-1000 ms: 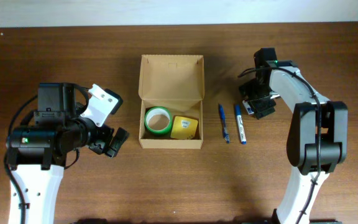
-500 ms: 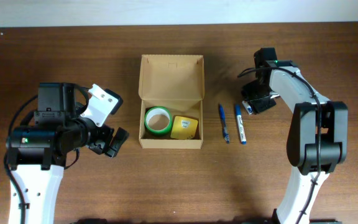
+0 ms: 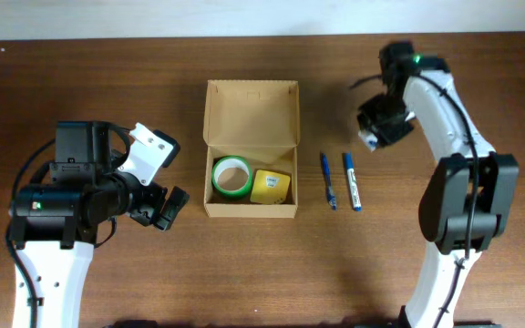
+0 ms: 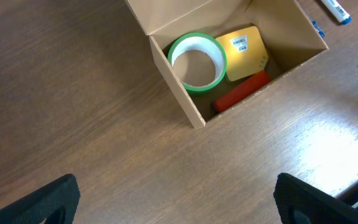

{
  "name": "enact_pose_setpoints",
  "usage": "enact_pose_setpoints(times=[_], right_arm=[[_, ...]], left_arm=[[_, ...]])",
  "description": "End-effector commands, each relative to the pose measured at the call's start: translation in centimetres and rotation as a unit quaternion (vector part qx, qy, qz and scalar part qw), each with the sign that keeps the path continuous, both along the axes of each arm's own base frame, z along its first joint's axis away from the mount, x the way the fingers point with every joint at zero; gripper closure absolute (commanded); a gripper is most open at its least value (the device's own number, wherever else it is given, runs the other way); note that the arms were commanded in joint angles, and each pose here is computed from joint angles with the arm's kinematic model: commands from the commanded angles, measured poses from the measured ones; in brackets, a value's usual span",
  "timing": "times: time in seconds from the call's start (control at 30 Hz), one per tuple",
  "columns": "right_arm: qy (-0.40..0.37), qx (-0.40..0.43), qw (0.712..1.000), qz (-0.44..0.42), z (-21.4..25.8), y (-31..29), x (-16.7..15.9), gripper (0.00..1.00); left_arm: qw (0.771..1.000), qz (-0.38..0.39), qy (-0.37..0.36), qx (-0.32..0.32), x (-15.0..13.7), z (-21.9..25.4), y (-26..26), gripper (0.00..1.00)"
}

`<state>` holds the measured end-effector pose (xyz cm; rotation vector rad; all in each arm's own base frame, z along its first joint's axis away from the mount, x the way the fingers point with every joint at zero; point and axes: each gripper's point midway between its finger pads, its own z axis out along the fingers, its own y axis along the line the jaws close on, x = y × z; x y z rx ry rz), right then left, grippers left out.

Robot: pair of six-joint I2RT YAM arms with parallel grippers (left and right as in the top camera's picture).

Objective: Pack container
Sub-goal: 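Carry the staples box over and into the cardboard box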

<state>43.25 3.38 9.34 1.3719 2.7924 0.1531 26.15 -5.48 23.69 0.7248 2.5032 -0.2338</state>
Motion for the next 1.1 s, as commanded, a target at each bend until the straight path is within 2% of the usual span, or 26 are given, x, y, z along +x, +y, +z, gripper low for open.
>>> enact_pose_setpoints(times=[0.0,0.23,0.43,0.6,0.83,1.07], right_arm=[[-0.044,-0.001,0.995,0.086,4.0,2.4,1.4,0.67],[-0.104,-0.002,0.973,0.205,10.9,8.4,0.9,0.66],[-0.124,0.003,0.943,0.308,13.7,14.2,-1.7,0.67],[-0.115,0.005,0.919,0.377,13.6,18.4,-4.3,0.67],[-0.101,-0.014,0.897,0.431,12.9,21.9,-7.2,0.67],[-0.068,-0.03,0.89,0.449,9.7,23.2,-8.5,0.66]], left_arm=[[1.0,0.009,0.002,-0.001,0.1,0.0,0.2,0.0],[1.0,0.009,0.002,-0.001,0.1,0.0,0.2,0.0],[1.0,0.009,0.002,-0.001,0.1,0.0,0.2,0.0],[1.0,0.009,0.002,-0.001,0.1,0.0,0.2,0.0],[1.0,0.009,0.002,-0.001,0.1,0.0,0.2,0.0],[1.0,0.009,0.002,-0.001,0.1,0.0,0.2,0.0]])
